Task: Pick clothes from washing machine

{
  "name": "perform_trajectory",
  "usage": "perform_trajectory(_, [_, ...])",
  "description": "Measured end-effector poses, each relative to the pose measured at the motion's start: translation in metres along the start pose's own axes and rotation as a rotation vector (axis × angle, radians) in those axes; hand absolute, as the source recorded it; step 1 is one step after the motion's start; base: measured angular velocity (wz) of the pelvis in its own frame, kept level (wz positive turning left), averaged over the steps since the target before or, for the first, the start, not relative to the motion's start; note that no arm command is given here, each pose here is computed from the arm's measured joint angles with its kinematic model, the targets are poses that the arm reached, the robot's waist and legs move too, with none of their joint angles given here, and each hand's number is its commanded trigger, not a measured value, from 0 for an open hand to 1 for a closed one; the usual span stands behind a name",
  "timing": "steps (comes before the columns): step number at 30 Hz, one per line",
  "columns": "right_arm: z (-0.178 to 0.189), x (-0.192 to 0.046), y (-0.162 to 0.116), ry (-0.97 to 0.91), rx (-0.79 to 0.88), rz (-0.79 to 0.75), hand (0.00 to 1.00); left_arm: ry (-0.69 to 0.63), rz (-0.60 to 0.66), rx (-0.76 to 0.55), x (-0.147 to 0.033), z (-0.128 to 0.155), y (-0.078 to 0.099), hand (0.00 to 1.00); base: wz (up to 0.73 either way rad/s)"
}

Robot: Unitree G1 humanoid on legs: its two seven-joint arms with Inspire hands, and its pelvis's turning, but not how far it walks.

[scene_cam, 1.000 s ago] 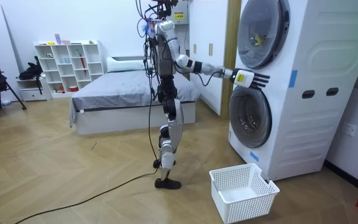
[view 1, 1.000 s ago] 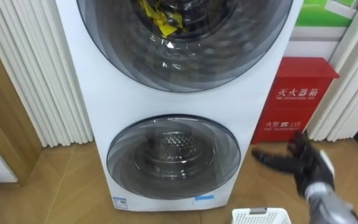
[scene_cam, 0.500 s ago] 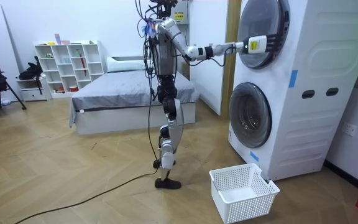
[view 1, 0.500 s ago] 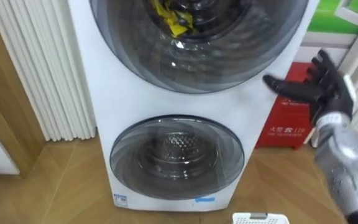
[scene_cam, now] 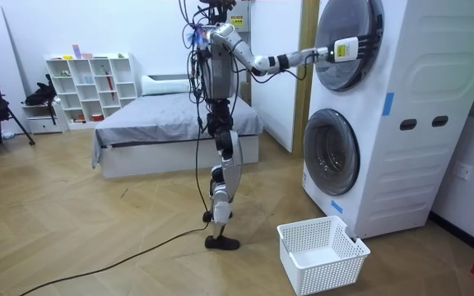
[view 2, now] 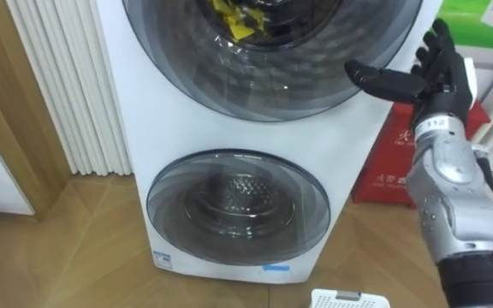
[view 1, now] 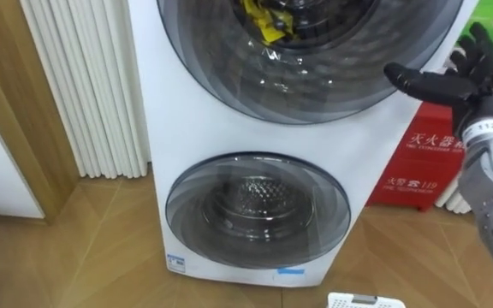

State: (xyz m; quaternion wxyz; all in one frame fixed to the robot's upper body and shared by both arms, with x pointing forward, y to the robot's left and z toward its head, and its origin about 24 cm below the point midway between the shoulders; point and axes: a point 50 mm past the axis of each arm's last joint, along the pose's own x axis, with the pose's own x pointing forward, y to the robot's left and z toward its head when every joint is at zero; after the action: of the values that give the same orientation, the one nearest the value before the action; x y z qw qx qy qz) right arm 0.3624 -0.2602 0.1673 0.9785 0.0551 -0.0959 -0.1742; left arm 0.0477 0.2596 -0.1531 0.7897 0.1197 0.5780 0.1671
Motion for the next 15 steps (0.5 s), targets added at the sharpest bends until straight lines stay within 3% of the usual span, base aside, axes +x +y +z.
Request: perform_trajectory(15, [0.007,0.015,0.009,0.036,-0.018,0.029,0.00,0.016,0.016,0.008,0.000,-0.004,0.004,0.00,0.00])
